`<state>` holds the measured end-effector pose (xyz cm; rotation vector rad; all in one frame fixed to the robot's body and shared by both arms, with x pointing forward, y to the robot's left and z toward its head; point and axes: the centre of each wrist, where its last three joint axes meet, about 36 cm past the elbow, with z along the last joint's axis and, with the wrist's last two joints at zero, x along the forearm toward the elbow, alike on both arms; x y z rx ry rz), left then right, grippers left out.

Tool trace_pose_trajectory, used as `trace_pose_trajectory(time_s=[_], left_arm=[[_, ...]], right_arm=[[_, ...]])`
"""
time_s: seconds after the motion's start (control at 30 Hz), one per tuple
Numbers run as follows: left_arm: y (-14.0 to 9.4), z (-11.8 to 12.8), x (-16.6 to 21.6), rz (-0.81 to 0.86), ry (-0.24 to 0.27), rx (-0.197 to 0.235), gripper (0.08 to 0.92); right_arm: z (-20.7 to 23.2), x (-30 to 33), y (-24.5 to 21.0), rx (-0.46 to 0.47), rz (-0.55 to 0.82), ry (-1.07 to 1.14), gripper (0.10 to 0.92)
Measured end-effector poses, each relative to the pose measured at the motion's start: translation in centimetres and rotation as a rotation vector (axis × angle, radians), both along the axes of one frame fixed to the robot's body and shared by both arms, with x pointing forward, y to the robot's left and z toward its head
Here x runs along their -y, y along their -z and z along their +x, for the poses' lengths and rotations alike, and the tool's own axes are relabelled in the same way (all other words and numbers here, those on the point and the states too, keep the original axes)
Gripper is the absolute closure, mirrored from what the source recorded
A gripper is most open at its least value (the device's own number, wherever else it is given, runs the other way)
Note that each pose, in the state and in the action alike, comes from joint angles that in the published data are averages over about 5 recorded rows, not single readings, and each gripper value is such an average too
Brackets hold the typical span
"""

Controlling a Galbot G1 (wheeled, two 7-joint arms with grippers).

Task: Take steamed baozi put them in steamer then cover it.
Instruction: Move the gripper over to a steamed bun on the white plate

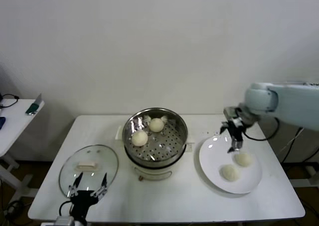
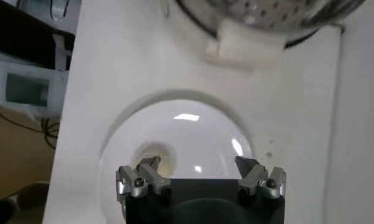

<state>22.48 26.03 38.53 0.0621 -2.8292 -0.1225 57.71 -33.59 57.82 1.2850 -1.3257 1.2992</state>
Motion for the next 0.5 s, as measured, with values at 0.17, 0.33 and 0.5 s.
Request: trace_pose_trajectory(time_s=[0.17,0.33,0.5], left_arm=[[0.2,-0.2,0.1,0.003,-0.001,-0.009,0.177],[0.3,-0.3,0.3,0.004,-0.001,-0.017,0.177],[0.3,-0.4,0.4,0.008,0.001,-0.021,0.177]], right_arm=[[-1.3,1.2,3.9,-0.015,-0.001,0.027,0.2],[-2.2,1.7,6.7,-0.02,-0.01,0.05,0.2],[-2.7,1.9,8.8,-0.019,-0.017,0.074,0.2]])
